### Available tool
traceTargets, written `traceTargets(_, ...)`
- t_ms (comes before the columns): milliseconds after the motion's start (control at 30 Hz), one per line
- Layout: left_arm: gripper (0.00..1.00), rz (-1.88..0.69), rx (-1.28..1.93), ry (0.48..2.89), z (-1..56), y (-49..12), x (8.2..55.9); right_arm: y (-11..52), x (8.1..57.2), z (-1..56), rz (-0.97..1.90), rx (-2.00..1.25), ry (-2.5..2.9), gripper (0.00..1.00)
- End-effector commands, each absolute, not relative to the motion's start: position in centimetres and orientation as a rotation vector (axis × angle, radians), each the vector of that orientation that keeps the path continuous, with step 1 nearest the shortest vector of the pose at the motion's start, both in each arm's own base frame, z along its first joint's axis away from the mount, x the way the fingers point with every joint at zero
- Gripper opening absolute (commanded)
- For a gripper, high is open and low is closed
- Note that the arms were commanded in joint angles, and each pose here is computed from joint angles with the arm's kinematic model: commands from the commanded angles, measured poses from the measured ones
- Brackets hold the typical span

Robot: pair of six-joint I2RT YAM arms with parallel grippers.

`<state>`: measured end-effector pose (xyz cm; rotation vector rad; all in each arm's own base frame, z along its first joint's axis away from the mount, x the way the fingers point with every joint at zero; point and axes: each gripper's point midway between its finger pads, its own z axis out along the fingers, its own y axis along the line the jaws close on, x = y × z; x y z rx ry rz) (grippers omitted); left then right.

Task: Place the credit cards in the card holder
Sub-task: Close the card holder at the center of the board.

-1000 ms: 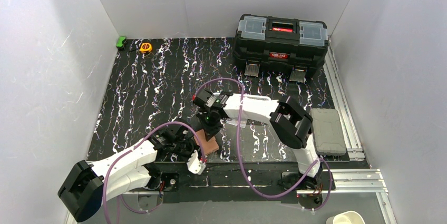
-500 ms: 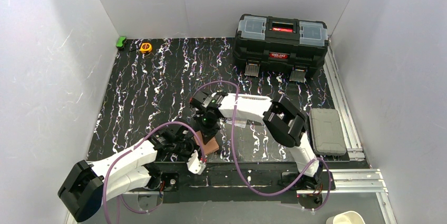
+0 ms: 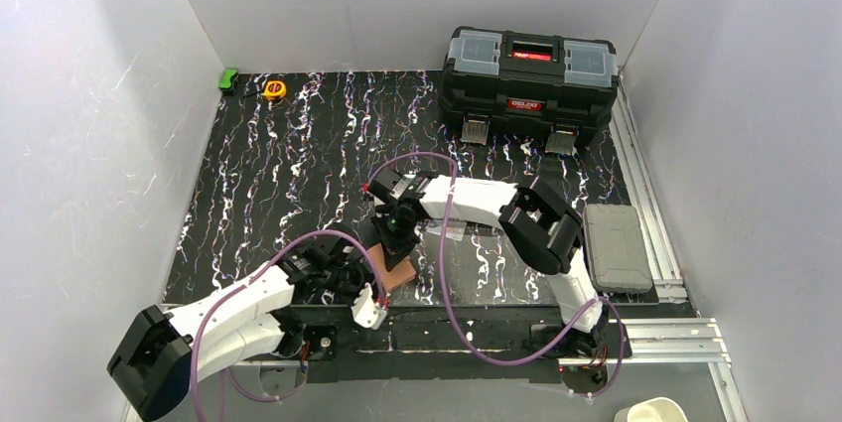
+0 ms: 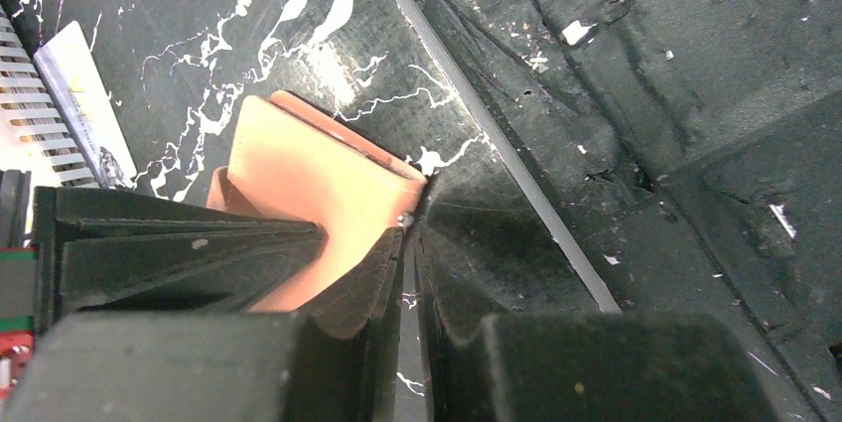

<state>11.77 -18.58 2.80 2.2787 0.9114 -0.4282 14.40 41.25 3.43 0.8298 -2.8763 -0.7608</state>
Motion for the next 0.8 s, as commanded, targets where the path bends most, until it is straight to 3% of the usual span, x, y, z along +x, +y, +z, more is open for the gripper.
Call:
traceTargets(0, 0.09, -0.478, 2.280, 0.919, 3.2, -18.3, 10.7, 40.7, 15.5, 4.3, -0.826, 0.929, -2.879, 0.07)
traceTargets(133, 0.09, -0.443, 2.271, 0.909, 4.3, -18.4, 11.2, 41.6, 15.6, 8.8, -0.962, 0.969, -2.862, 0.25)
traceTargets(333, 0.08, -0.405, 2.246, 0.913, 6.0, -18.0, 11.3, 40.1, 16.0, 13.2, -1.014, 0.956, -2.894, 0.34)
traceTargets(633, 0.08, -0.332, 2.205, 0.930, 5.1, -18.0, 12.3, 36.4, 18.6, 9.4, -0.551, 1.061, -3.081, 0.52)
traceTargets(767, 0.08, -0.332, 2.215, 0.944, 4.4, -18.4, 12.9, 36.7, 19.1, 8.3, -0.454, 1.110, -3.089, 0.53)
